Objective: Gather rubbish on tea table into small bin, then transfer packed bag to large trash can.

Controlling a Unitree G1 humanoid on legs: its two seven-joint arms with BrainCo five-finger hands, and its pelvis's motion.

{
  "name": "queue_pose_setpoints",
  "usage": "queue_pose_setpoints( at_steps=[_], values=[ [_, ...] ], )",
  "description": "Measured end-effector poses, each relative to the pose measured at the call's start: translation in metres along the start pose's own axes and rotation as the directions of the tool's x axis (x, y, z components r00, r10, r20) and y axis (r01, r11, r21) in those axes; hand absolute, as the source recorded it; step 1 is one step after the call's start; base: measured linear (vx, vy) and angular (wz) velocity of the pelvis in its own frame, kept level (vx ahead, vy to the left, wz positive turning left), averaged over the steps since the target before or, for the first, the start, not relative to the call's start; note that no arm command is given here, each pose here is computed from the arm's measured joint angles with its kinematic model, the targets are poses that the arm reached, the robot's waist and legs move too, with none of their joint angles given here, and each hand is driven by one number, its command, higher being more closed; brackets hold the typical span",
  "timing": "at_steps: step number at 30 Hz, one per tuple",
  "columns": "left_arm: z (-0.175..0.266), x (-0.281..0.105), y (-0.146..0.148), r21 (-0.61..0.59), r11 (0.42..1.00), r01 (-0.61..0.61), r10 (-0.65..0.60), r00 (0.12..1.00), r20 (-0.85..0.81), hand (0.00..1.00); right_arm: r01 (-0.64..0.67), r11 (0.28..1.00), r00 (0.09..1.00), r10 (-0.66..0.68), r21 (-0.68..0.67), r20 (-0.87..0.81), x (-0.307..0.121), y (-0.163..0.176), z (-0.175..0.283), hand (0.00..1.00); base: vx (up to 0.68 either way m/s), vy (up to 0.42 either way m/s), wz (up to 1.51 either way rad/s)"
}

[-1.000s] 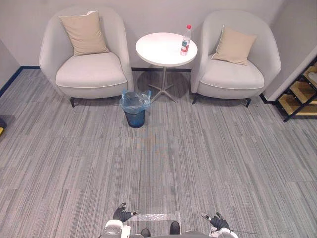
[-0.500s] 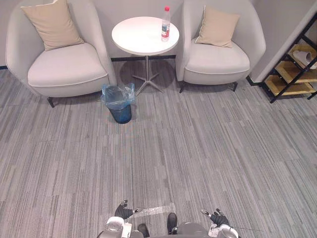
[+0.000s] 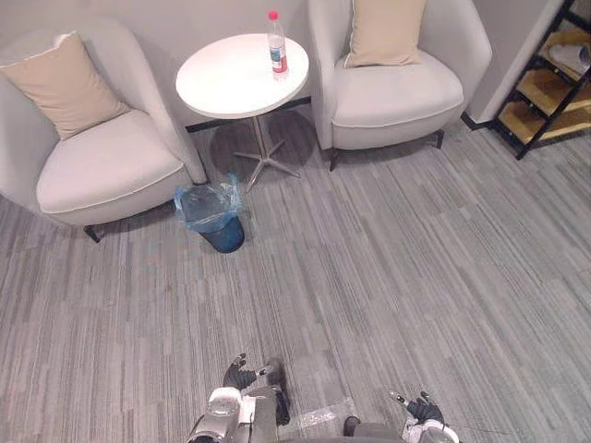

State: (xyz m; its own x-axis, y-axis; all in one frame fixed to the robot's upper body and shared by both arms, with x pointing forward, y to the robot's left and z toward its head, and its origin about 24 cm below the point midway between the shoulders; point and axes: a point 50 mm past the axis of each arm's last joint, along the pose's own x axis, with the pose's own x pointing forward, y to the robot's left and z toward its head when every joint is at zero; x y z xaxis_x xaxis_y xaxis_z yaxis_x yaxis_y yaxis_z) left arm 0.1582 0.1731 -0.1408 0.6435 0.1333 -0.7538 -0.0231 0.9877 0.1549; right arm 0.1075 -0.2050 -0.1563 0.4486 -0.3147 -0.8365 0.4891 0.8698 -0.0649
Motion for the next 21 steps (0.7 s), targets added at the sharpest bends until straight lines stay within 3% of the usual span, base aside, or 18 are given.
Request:
queue_pose_setpoints(
  at_steps=[9, 13, 21],
  values=[
    [-0.012, -0.003, 0.007, 0.026, 1.0, -0.005, 0.006, 0.999, -0.039, 0.0, -0.034, 0.999, 0.997, 0.037, -0.037, 0.068, 0.003, 0.008, 0.02, 0.0, 0.34, 0.154, -0.2],
    [-0.005, -0.001, 0.003, 0.022, 1.0, 0.002, -0.001, 1.0, -0.025, 0.0, -0.062, 0.995, 0.989, 0.072, -0.077, 0.131, 0.005, 0.011, 0.038, 0.0, 0.43, -0.119, 0.26],
    [-0.018, -0.006, -0.017, -0.062, 0.998, 0.029, -0.033, 0.997, -0.072, 0.0, -0.004, 0.996, 0.996, 0.012, -0.091, 0.092, 0.006, -0.014, 0.029, 0.0, 0.38, -0.242, 0.38]
  ],
)
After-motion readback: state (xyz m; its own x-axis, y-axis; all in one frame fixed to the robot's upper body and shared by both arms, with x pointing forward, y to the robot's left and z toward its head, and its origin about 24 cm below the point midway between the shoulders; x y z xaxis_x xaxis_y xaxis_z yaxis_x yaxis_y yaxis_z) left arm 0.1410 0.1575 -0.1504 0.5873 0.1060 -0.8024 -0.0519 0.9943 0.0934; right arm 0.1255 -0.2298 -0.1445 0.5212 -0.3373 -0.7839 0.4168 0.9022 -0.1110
